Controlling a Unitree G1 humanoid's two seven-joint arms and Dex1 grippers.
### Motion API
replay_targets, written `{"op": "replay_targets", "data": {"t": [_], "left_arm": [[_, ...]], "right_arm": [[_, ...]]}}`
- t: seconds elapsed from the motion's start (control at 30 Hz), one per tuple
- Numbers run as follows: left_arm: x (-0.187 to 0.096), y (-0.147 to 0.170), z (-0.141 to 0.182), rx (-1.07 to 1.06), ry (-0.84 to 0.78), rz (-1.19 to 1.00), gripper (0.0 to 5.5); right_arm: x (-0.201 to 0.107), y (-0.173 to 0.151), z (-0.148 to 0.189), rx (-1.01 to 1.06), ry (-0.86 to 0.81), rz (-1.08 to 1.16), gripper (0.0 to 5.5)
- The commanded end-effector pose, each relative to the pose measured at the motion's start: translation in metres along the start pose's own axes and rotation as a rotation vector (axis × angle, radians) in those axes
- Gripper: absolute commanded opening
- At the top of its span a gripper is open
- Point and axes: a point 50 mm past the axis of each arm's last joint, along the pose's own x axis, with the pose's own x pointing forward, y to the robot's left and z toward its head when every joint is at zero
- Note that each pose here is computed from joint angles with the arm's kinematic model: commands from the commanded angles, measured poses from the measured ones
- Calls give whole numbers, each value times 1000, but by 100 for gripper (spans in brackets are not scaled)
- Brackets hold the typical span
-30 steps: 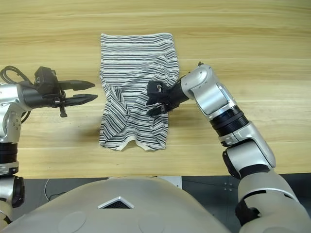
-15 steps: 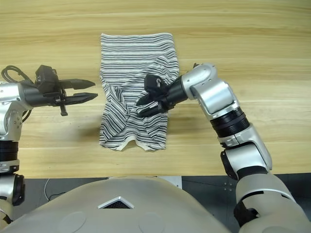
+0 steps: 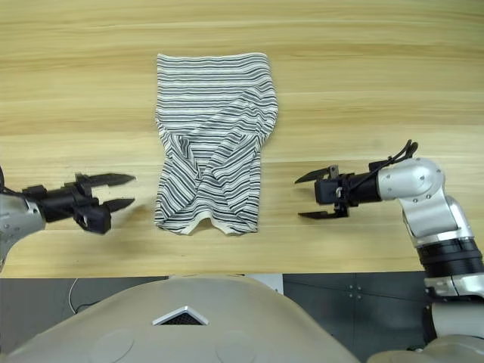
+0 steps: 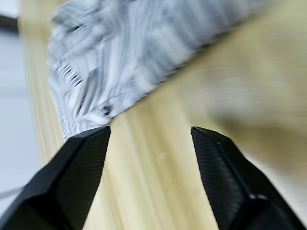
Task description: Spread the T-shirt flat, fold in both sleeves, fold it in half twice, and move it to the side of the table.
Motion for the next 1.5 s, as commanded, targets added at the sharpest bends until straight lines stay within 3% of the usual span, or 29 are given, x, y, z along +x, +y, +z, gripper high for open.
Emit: {"op": "replay_targets", "data": {"t": [0.03,0.23,0.43,1.27,1.5], "left_arm": [[4,4,7,147,-14,21,361],[17,7,11,313,-79,47,361],[27,-6,25,296,-162,44,361],[36,-1,24,216,-170,105,361],[39,-1,22,197,-164,94,364]], "right_arm": [[8,1,6,-166,2,-12,443],[35,-6,18,-503,-60,-140,443],[50,-6,16,-653,-92,-183,443],[72,11,16,-561,-185,-55,443],[68,18,17,-472,-201,23,301]]}}
